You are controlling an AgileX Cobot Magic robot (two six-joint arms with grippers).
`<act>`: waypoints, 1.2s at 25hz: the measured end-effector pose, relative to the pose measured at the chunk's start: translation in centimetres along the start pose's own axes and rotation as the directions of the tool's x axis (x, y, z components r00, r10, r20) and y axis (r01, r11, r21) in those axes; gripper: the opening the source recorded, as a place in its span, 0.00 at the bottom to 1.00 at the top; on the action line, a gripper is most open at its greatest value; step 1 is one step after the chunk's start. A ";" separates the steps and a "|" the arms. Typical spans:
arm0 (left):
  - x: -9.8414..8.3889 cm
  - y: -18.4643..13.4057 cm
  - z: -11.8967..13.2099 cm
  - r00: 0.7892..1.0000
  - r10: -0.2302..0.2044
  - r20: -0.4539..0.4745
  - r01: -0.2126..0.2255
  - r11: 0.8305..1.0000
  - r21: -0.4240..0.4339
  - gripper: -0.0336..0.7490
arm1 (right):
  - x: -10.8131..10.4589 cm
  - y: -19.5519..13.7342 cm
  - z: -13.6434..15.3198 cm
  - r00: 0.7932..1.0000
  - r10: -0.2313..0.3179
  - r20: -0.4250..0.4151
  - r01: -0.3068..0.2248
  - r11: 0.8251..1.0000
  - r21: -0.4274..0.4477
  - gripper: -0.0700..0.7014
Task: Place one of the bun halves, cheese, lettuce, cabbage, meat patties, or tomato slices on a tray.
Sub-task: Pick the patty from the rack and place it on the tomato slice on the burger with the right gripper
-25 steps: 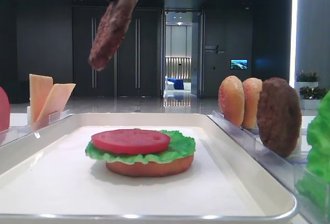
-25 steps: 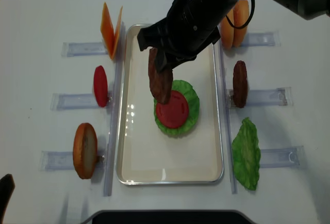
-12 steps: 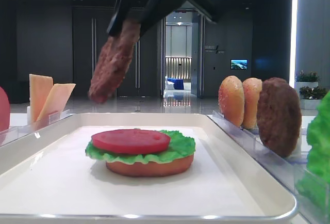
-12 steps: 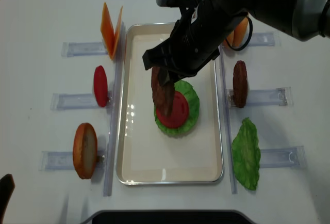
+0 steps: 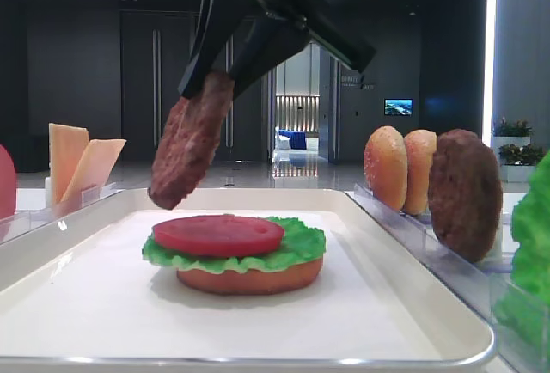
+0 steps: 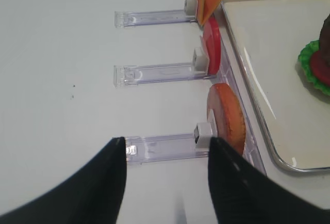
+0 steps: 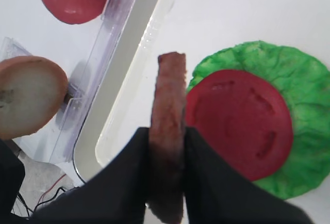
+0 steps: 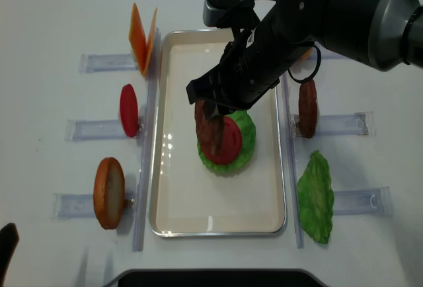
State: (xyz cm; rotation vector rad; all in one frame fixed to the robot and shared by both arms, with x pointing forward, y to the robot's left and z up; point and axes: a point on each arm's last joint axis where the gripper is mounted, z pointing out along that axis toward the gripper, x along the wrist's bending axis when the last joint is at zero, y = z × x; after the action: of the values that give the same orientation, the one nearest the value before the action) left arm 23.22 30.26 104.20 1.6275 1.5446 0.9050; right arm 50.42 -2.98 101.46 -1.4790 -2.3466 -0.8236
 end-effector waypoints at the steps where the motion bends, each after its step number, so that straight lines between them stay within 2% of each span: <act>1: 0.0 0.0 0.0 1.000 0.000 0.000 0.000 1.000 0.000 0.54 | -0.1 0.0 0.2 1.000 0.002 0.002 -0.002 1.000 0.005 0.27; 8: 0.0 0.0 0.0 1.000 0.000 0.000 0.000 1.000 0.000 0.54 | -0.7 -0.1 1.4 1.000 -0.010 0.012 0.010 0.999 0.031 0.27; 19: 0.0 0.0 0.0 1.000 0.000 0.000 0.000 1.000 0.000 0.54 | -1.3 0.1 1.3 1.000 -0.025 0.017 0.024 0.999 0.030 0.27; 20: 0.0 0.0 0.0 1.000 0.000 0.000 0.000 1.000 0.000 0.54 | -1.6 0.2 1.1 0.999 -0.023 0.022 0.022 0.999 0.031 0.31; 22: 0.0 0.0 0.0 1.000 0.000 0.000 0.000 1.000 0.000 0.54 | -2.6 0.5 0.8 0.999 -0.031 0.039 0.030 0.999 0.036 0.44; 25: 0.0 0.0 0.0 1.000 0.000 0.000 0.000 1.000 0.000 0.54 | -4.0 0.7 0.2 0.998 -0.032 0.057 0.029 0.999 0.045 0.73; 26: 0.0 0.0 0.0 1.000 0.000 0.000 0.000 1.000 0.000 0.54 | -4.2 0.8 0.1 0.998 -0.033 0.059 0.030 0.998 0.048 0.79; 28: 0.0 0.0 0.0 1.000 0.000 0.000 0.000 1.000 0.000 0.54 | -4.3 0.7 0.0 0.997 -0.044 0.057 0.040 0.997 0.059 0.87; 30: 0.0 0.0 0.0 1.000 0.000 0.000 0.000 1.000 0.000 0.54 | -4.2 0.6 0.0 0.997 -0.053 0.055 0.049 0.996 0.076 0.90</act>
State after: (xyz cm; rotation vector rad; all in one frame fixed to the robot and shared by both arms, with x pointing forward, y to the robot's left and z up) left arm 23.22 30.26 104.20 1.6275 1.5446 0.9050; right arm 52.87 -5.97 99.64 -1.4363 -2.4377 -0.7070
